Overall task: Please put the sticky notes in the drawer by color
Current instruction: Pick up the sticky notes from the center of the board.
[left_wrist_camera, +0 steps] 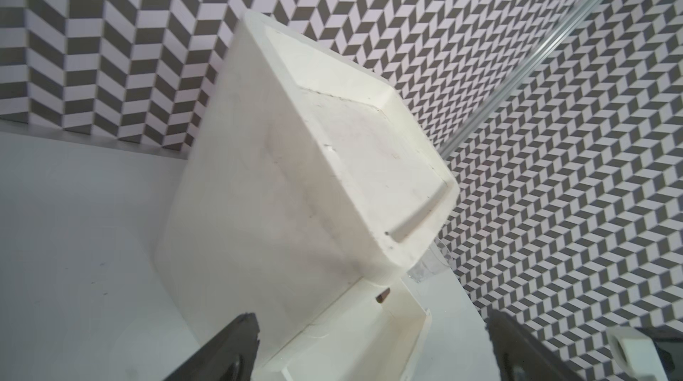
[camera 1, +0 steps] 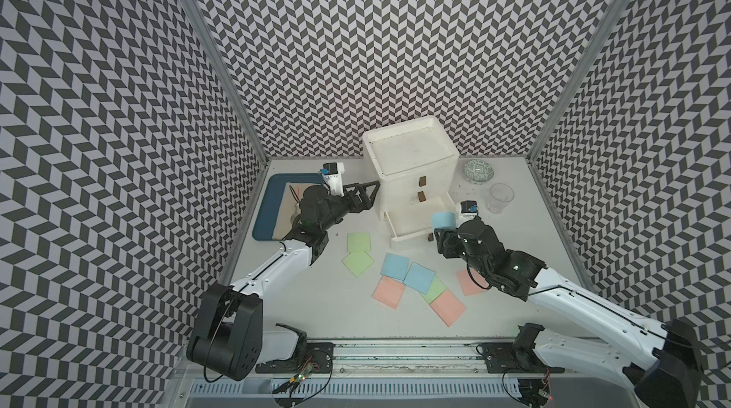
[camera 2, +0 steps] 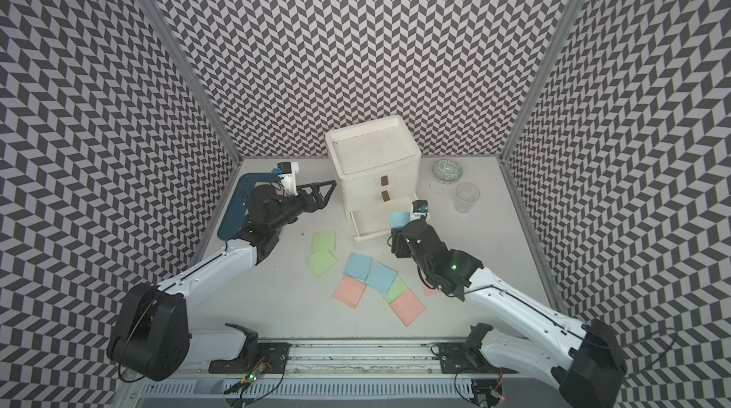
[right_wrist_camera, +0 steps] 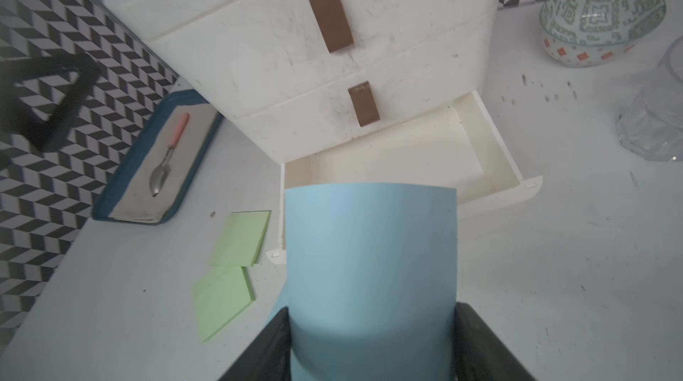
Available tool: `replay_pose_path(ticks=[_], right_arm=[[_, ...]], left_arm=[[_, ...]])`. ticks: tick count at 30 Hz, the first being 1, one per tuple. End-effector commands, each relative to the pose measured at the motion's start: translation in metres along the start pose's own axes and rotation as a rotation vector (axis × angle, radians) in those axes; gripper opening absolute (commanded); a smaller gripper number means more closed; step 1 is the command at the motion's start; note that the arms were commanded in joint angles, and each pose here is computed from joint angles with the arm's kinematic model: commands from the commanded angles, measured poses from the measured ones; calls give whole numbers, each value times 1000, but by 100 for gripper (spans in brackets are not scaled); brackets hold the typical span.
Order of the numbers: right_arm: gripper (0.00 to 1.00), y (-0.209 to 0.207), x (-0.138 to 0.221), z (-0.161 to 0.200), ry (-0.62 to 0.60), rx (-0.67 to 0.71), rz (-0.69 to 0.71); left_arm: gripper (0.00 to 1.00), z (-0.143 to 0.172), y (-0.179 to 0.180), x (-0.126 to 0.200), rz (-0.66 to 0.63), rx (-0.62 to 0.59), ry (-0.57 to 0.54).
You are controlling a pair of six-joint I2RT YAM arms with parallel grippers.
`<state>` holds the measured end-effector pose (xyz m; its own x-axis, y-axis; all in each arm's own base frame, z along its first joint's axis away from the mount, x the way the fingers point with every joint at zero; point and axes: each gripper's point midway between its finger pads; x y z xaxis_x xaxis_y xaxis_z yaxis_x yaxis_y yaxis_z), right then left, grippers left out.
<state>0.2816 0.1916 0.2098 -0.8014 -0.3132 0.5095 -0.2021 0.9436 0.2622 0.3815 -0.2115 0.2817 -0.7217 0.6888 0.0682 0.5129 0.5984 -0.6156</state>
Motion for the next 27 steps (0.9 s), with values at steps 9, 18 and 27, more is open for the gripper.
replay_pose_path(ticks=[9,18,27], right_arm=[[68,50,7,-69,-204,91,-292],[68,58,-10,-67,-168,116,-342],[68,62,-8,-67,-170,114,-381]], left_arm=[[97,59,-101,-14,512,220,296],[93,69,-127,-32,590,222,350],[51,86,-123,-48,601,253,397]])
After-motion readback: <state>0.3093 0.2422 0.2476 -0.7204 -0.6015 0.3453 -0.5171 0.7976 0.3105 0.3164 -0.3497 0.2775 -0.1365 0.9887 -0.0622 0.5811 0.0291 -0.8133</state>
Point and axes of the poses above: each gripper's point midway between its finger pads, its own x axis back along the fingers, its own y axis along the line the jaws close on, z = x × y, and after that the axes turned 1 degree about x, right-handed
